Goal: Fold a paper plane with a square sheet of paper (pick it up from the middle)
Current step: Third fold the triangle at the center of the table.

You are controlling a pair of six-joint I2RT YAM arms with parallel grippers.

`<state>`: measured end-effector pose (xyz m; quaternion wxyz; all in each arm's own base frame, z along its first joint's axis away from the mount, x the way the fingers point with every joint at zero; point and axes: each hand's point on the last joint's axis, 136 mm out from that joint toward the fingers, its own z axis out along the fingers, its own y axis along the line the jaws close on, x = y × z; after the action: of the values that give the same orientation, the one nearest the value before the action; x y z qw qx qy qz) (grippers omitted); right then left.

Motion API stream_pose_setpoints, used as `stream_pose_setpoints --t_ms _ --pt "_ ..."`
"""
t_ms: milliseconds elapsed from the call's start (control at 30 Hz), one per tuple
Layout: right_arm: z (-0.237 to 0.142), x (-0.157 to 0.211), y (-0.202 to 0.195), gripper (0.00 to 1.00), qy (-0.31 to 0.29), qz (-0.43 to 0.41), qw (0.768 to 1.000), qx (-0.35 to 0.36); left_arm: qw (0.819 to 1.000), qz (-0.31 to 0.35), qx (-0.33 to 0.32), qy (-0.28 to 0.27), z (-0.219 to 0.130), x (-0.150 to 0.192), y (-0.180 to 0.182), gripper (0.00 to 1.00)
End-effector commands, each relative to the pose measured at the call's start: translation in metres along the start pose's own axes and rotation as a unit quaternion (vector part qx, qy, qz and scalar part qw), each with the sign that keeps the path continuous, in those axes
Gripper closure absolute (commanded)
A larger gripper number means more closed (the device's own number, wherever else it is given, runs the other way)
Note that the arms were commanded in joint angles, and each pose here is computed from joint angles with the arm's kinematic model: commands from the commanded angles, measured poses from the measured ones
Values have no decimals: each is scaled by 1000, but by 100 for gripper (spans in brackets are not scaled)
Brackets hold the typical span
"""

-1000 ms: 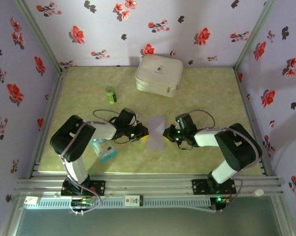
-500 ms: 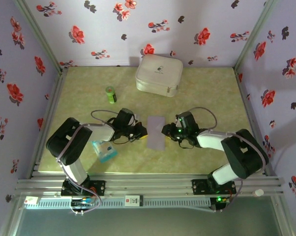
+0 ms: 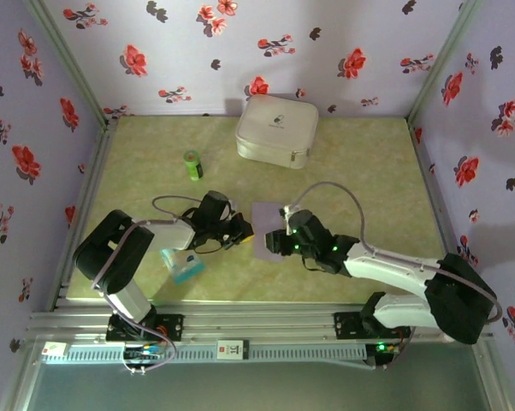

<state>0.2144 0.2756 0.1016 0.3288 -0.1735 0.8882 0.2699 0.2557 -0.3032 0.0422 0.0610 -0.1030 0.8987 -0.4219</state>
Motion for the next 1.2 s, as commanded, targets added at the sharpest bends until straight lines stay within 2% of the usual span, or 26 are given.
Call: stream_pose_setpoints --t_ms 0,133,300,500,633,800,1100,1167 --pt "-1 4 3 55 -30 -149 987 54 1000 -7 7 -13 -4 -5 -5 100" --pt "7 17 30 53 -37 -238 970 42 1000 -3 12 -11 -4 -5 -8 100" --pt "16 28 54 50 -58 -313 946 64 1000 -2 13 -9 -4 -5 -9 100" --pt "25 33 57 46 -77 -355 924 121 1000 4 16 -10 -5 -5 -11 100" --pt "32 37 51 44 -74 -352 921 148 1000 6 16 -9 -6 -5 -12 100" --pt "39 43 44 47 -60 -360 915 170 1000 6 16 -8 -6 -4 -12 100" --pt "44 53 32 57 -35 -370 908 195 1000 7 20 -7 -6 -4 -13 100" --pt "42 53 31 62 -36 -367 908 198 1000 7 20 -8 -5 -5 -14 100"
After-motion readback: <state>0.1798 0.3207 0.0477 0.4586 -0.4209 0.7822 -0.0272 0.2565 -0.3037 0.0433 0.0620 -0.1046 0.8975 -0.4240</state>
